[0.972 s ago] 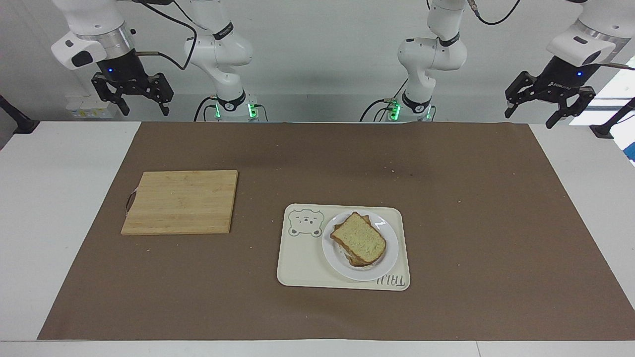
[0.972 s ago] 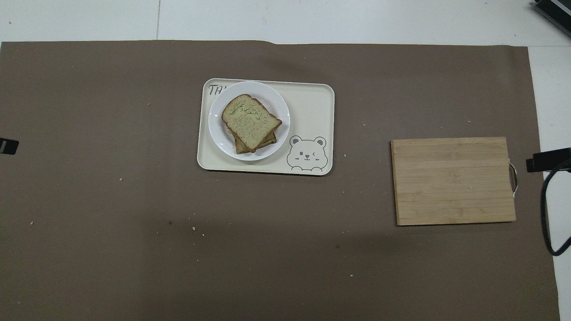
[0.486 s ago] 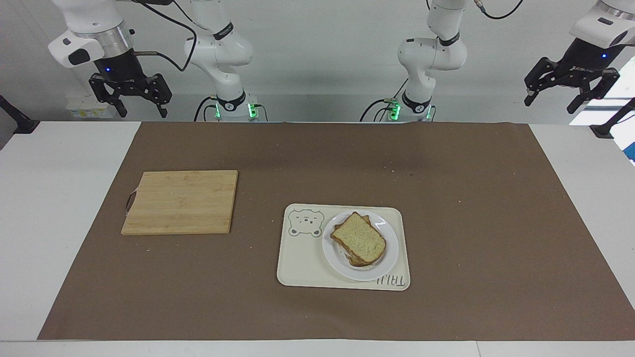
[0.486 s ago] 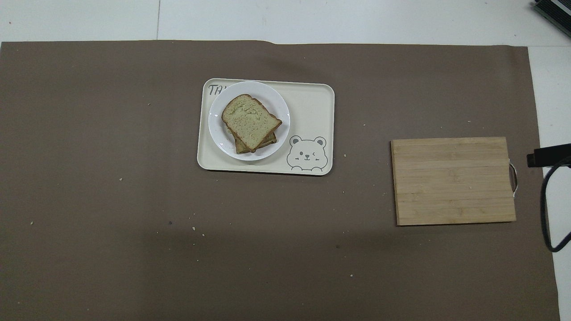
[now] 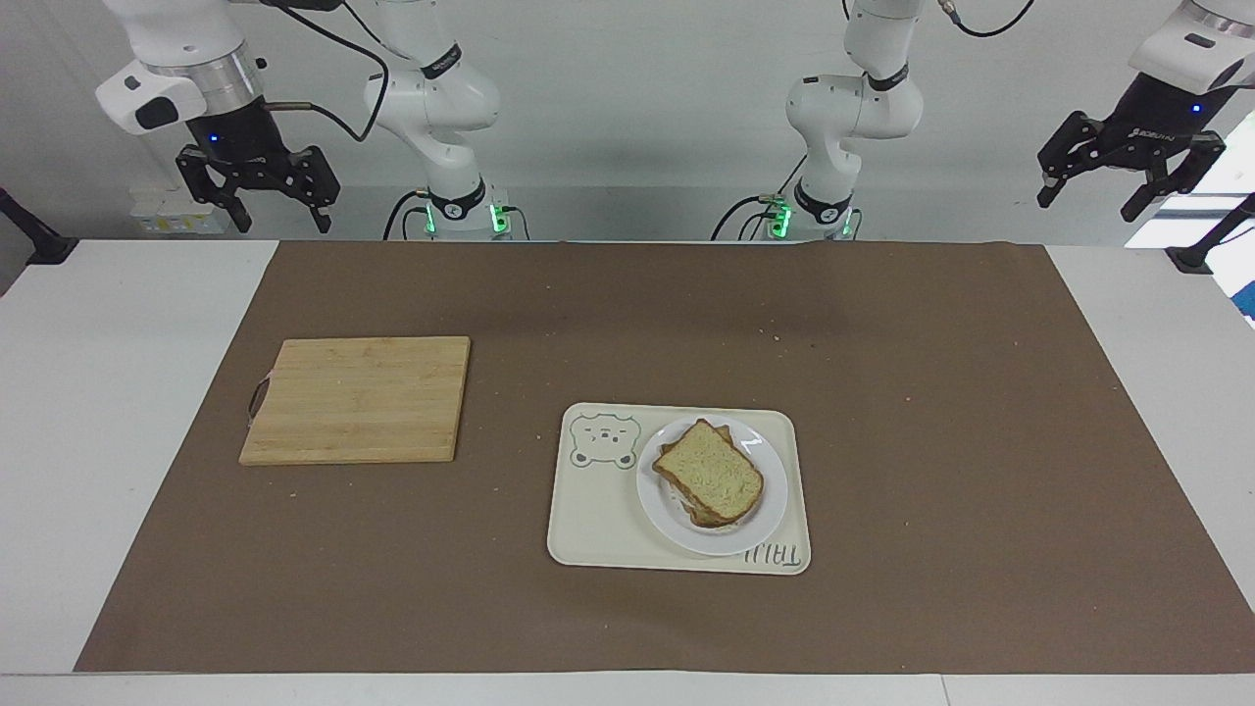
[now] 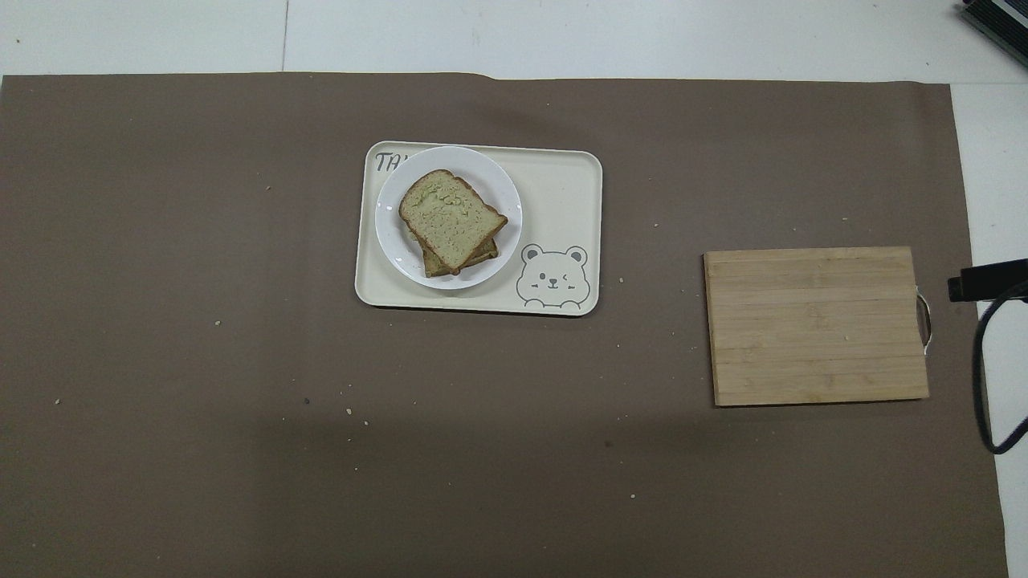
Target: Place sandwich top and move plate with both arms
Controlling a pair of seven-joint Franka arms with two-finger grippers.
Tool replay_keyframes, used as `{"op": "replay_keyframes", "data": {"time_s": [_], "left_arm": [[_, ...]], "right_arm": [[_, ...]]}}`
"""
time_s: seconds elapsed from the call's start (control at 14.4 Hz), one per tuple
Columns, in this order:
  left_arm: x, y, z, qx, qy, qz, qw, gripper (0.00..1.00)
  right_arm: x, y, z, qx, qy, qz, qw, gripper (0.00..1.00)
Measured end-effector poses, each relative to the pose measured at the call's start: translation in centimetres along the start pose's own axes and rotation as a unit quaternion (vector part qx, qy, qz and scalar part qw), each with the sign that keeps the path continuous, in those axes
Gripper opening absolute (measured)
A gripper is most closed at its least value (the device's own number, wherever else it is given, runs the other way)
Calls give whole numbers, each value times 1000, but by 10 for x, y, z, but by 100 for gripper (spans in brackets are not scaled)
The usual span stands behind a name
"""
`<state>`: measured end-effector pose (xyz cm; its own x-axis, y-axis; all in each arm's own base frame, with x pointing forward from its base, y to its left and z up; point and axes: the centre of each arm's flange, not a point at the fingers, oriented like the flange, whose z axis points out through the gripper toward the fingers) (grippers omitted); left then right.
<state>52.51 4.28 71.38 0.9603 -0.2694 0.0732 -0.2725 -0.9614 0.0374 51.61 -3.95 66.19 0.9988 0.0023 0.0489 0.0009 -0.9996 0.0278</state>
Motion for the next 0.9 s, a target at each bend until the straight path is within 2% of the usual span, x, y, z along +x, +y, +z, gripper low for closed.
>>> {"op": "replay_keyframes", "data": {"time_s": [0.9], "left_arm": [[2, 5, 0, -1, -2, 5, 1000, 100]], "right_arm": [[0, -1, 0, 0, 0, -1, 1000, 100]]}}
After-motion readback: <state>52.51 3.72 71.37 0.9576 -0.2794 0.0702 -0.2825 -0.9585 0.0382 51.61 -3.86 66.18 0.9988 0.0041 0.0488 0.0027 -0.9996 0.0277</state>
